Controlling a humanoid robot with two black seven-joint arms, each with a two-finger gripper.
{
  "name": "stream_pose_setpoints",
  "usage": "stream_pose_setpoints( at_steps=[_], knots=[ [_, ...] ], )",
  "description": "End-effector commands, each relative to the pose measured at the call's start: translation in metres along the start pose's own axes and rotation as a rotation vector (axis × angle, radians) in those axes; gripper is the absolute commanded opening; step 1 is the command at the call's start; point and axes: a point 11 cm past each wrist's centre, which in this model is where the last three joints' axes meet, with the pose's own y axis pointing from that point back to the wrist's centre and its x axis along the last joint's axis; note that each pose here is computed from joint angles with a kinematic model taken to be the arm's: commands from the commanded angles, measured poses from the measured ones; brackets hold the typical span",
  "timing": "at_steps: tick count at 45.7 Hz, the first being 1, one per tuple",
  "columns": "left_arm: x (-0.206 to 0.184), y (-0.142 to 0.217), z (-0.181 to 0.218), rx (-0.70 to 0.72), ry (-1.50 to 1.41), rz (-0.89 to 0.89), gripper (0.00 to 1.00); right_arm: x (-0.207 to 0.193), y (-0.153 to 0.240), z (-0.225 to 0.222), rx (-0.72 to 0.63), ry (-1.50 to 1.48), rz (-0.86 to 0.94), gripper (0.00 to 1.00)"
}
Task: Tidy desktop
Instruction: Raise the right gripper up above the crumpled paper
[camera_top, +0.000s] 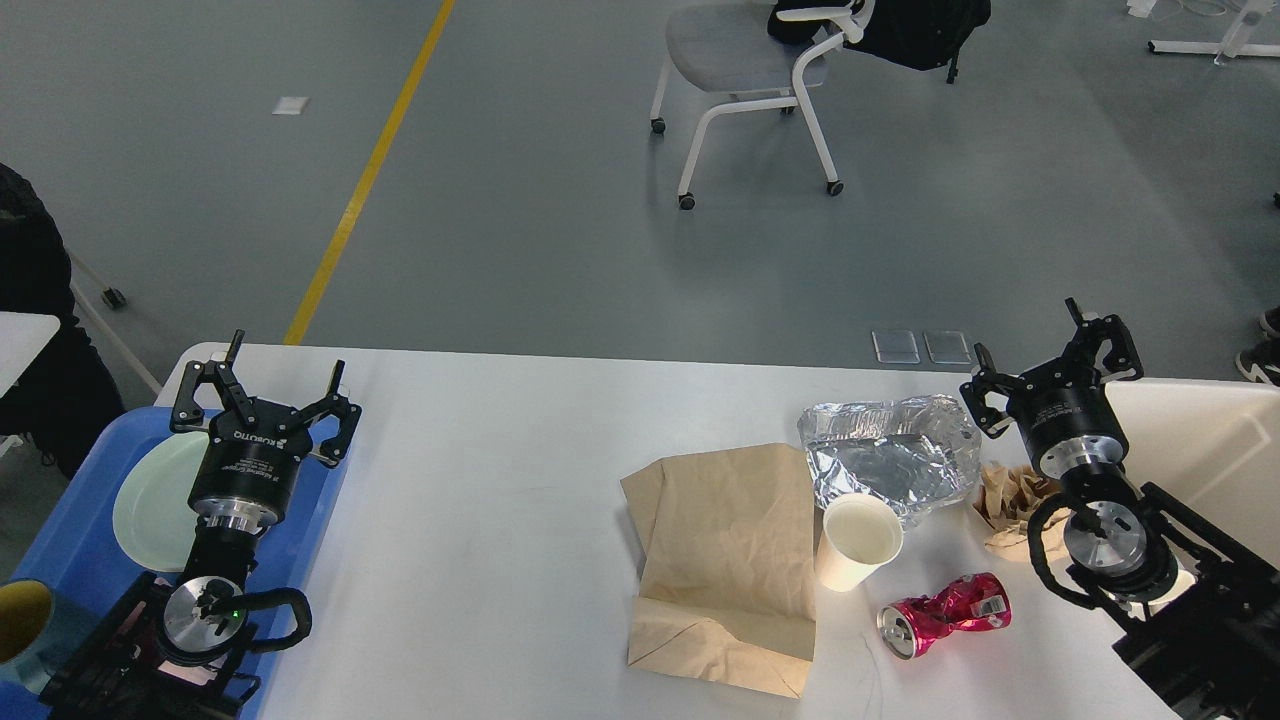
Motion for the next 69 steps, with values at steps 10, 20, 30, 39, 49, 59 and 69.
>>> stream_pose_setpoints(
  at_steps=[10,20,30,39,49,59,69],
  knots=[
    [0.000,0.000,0.000,0.001,-0.001,0.000,0.96,-0.024,-0.010,0.002,0.007,0.007,-0.055,1.00],
    [0.000,0.000,0.000,0.000,0.000,0.000,0.96,-0.030,-0.015,-0.003,0.015,0.010,-0.076,1.00],
    [0.000,0.000,0.000,0.001,-0.001,0.000,0.96,-0.027,-0.014,-0.003,0.014,0.010,-0.070,1.00],
    [-0.001,-0.001,0.000,0.002,-0.001,-0.002,0.96,-0.042,-0.022,-0.011,0.032,0.009,-0.102,1.00],
    [0.000,0.000,0.000,0.002,0.000,-0.002,0.96,-0.046,-0.023,-0.010,0.033,0.004,-0.105,1.00],
    [0.000,0.000,0.000,0.002,0.000,-0.003,0.96,-0.041,-0.022,-0.008,0.026,0.013,-0.095,1.00],
    [-0.001,-0.001,0.000,0.002,0.000,-0.005,0.96,-0.042,-0.022,-0.008,0.005,0.058,-0.114,1.00]
  ],
)
